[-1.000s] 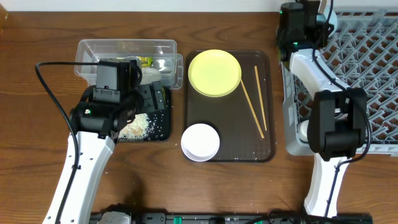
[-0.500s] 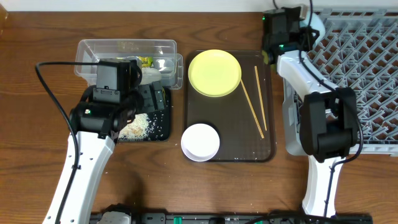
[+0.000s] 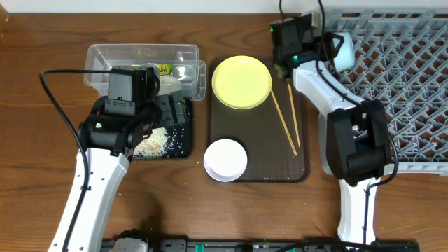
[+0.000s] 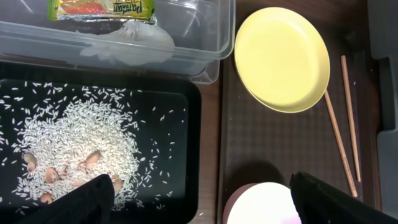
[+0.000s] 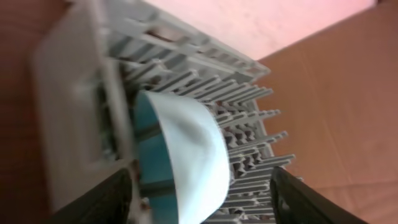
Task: Sort waste into correct bins and load items into the dishwasher rack
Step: 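Grasp blue bowl with right gripper and carry it into dish rack, then grasp white bowl with right gripper and place it in dish rack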
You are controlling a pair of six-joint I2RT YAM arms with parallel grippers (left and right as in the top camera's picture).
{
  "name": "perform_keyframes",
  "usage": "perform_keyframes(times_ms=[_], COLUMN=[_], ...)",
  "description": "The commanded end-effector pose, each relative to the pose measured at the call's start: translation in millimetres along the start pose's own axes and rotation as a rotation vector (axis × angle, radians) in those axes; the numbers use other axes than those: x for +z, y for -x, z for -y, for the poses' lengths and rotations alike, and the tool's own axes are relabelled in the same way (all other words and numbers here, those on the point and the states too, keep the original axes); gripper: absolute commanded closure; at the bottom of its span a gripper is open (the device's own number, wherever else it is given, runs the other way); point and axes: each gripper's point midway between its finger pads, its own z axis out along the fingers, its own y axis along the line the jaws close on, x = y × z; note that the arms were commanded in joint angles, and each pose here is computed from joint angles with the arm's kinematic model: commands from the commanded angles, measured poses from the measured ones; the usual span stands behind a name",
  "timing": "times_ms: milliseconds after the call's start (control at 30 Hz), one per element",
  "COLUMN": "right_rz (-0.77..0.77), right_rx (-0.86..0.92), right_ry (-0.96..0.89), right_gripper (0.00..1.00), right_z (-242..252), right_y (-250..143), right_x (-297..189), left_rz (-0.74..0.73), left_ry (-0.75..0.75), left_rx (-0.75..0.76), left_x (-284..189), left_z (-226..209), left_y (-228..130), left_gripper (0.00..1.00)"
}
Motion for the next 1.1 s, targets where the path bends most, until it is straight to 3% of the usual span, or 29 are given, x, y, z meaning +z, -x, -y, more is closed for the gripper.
perform_keyframes(times_ms=[0,100,200,300,333,433,467,733,1067], right_rz=[0.061,0.086,0.059,0.003,-0.017,-0.065,-0.108,-0.378,-0.614], right_rx=[0.082,0.101,0.104,0.081,0.058,-0.041,-0.064,-0.142,-0.111], right_ry=[0.114,0.323,0.697,1.123,1.275,1.525,1.540,1.545,1.319], right_gripper=[0.29,0.25,0.19,0.01,0.01,0.21,0.25,0.29,0.50], right_z=[8,4,-17,-42,-48,-57,-61,-95,-119], right_y=[25,35,31,17,11,-13,-24,-100,-173], right_x=[-29,-58,-107,-174,-200,-244,-248,-278,-278], left_rz=[0.005,0.005,0.005,0.005,0.005,0.005,0.005,0.005,0.005], left_ry=[0.010,0.010,0.010,0.010,0.010,0.010,0.010,0.010,0.010], left_rx=[0.006,0.006,0.006,0.006,0.006,0.006,0.006,0.006,0.006], left_x=[0,0,0,0,0,0,0,0,0], left_z=[-2,-2,-2,-2,-2,-2,-2,-2,-2], left_y=[3,3,3,3,3,3,3,3,3], left_gripper=[0.07,0.08,0.08,0.07,0.07,0.07,0.07,0.07,0.07])
